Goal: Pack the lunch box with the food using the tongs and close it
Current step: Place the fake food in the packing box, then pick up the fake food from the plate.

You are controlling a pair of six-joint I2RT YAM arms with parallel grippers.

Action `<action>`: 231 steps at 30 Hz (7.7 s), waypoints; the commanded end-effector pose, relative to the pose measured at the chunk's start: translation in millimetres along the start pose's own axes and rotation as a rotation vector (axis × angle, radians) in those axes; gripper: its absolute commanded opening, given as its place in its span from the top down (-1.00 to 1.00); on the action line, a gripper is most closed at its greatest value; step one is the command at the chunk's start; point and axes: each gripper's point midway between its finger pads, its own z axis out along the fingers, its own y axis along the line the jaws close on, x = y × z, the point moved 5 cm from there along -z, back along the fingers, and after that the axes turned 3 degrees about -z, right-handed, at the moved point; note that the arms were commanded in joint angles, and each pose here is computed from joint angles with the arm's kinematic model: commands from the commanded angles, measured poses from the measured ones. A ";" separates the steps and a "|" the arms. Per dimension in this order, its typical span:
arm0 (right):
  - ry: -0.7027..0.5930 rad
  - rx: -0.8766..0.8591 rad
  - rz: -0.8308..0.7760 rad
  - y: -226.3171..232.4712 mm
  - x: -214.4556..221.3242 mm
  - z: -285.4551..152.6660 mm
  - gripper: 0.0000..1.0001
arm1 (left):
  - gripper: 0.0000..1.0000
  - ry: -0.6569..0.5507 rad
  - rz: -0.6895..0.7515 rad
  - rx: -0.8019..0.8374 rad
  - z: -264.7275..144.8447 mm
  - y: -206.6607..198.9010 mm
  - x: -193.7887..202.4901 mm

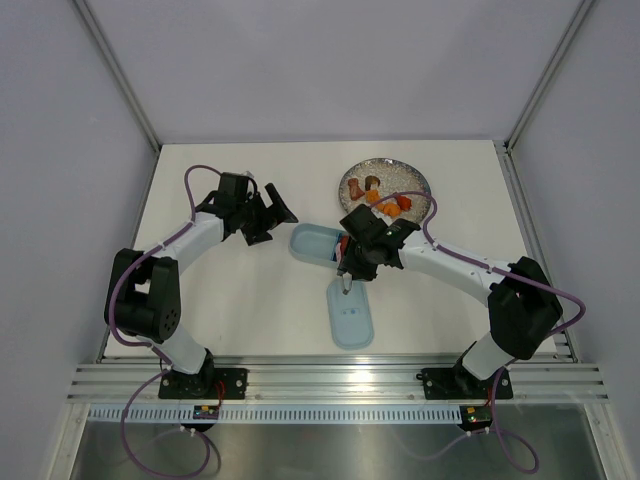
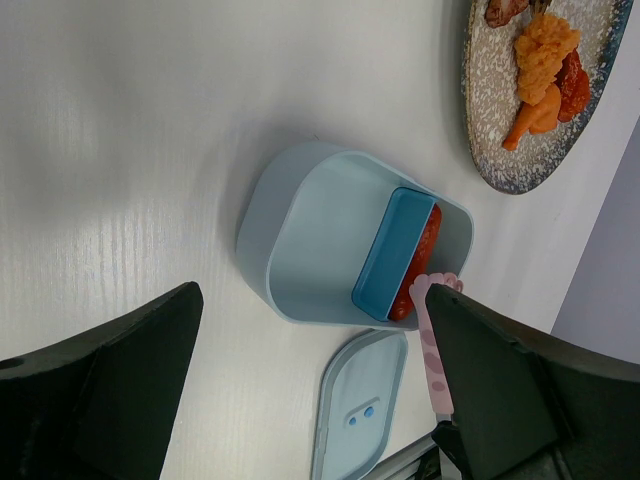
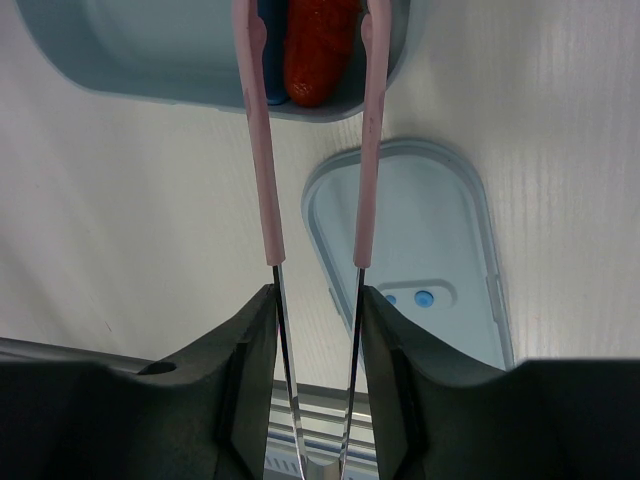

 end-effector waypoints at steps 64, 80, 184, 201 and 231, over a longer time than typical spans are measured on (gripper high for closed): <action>-0.059 0.115 -0.082 -66.0 -146.2 10.0 0.38 | -0.98 -0.062 0.134 -0.065 -50.1 -4.7 -1.4; -0.066 0.197 -0.080 -73.6 -157.5 21.2 0.28 | -0.98 -0.055 0.142 -0.075 -48.3 -2.2 -1.4; 0.041 0.260 -0.209 -95.6 -148.7 22.9 0.04 | -0.98 -0.050 0.131 -0.089 -44.8 1.1 -1.4; 0.026 0.268 -0.213 -92.0 -168.2 33.6 0.03 | -0.98 -0.047 0.130 -0.099 -42.6 2.9 -0.9; -0.009 0.213 -0.223 -86.3 -171.8 10.4 0.73 | -0.98 -0.046 0.127 -0.089 -42.3 0.6 -1.7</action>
